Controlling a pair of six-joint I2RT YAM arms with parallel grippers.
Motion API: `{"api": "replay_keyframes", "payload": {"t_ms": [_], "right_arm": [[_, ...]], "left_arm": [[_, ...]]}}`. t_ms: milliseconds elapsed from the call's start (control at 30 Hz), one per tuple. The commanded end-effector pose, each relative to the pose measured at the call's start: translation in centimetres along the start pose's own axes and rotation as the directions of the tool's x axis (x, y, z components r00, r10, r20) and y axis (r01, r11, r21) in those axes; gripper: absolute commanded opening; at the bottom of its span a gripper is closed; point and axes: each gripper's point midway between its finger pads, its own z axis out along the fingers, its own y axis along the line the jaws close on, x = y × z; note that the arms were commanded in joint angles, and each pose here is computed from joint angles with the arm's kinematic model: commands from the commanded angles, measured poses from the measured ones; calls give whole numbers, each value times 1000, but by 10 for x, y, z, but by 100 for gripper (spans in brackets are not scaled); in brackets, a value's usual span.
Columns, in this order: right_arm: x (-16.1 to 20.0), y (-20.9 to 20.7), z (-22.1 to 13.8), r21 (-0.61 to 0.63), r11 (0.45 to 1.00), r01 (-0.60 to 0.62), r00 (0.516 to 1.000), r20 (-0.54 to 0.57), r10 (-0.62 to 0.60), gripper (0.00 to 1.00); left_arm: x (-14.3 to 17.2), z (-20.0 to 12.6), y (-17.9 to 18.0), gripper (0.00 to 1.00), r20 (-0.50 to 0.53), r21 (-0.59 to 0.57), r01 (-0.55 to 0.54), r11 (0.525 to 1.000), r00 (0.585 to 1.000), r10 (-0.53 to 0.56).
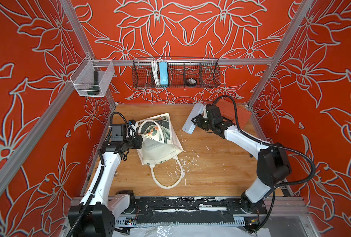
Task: Take out the pencil case from the canvas bag
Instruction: Place the pencil case at the center of the board.
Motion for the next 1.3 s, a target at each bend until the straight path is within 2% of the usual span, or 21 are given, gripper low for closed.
{"api": "replay_keyframes", "payload": {"t_ms": [0,667,867,1067,1267], "right_arm": [[-9,10,12,-58,998,-32,999,-18,31,21],[-30,-28,78,3,982,-190,978,-89,189,21],[-30,-46,96,12,961,-276,956,-102,276,22],[-22,-67,103,79,950,-302,945,-111,309,28],[-17,-85,100,161,944,-289,945,-113,308,43]], "left_arm": [[6,-1,4,0,-27,-15,29,999,999,-30],[8,0,2,0,-34,-5,32,999,999,-32],[8,0,2,0,-36,-6,32,999,999,-32],[7,0,2,0,-37,-5,33,999,999,-33],[8,1,2,0,-43,-2,37,999,998,-37]]}}
